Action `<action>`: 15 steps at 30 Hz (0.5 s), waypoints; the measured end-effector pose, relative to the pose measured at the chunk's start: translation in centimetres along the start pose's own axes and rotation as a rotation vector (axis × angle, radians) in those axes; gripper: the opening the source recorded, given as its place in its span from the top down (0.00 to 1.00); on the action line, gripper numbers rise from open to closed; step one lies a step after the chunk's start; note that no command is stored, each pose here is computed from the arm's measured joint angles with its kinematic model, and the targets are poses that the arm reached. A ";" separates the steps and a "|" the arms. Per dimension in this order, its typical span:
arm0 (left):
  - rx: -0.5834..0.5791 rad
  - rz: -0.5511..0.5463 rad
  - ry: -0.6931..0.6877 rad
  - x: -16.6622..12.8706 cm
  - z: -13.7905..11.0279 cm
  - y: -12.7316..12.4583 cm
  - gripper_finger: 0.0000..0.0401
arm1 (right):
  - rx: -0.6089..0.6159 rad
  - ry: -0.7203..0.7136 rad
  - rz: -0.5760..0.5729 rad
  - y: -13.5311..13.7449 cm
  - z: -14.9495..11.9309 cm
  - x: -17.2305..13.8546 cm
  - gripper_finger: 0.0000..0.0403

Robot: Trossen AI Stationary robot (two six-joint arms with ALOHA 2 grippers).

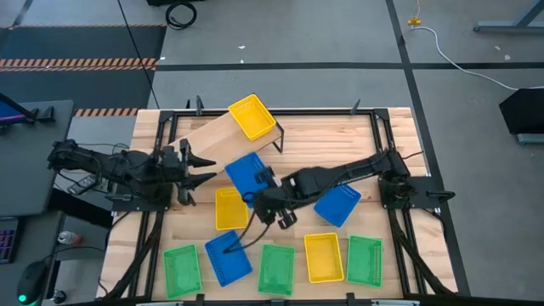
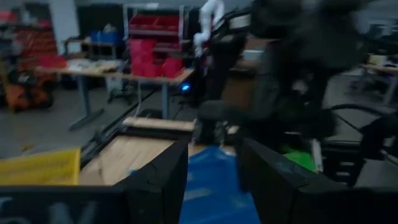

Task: Stack baskets on shelf by color
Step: Put the center blue basket on the shelf

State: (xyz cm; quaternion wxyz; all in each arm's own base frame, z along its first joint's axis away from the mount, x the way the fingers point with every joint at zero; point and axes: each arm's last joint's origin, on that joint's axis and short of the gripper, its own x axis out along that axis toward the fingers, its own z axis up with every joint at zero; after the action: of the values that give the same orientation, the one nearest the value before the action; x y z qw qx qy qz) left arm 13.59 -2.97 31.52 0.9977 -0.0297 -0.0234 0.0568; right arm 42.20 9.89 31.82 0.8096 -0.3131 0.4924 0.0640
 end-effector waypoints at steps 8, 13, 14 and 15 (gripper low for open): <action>0.039 -0.089 -0.047 -0.4 0.5 -1.2 0.66 | -0.063 -0.090 -0.089 -4.2 -0.4 1.1 0.97; 0.057 -0.105 -0.054 -0.5 0.5 -1.4 0.69 | -0.122 -0.167 -0.180 -6.6 -0.4 1.5 0.97; 0.057 -0.105 -0.054 -0.5 0.5 -1.4 0.69 | -0.122 -0.180 -0.196 -7.2 -0.4 1.5 0.97; 0.057 -0.104 -0.054 -0.5 0.5 -1.4 0.69 | -0.119 -0.192 -0.206 -7.7 -0.6 1.6 0.97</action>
State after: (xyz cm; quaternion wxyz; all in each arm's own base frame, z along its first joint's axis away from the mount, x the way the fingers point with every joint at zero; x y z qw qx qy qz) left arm 13.24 -4.39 32.10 0.9987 0.0015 -0.0502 0.0062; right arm 45.76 3.14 33.69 0.8353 -0.4018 0.3732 0.0392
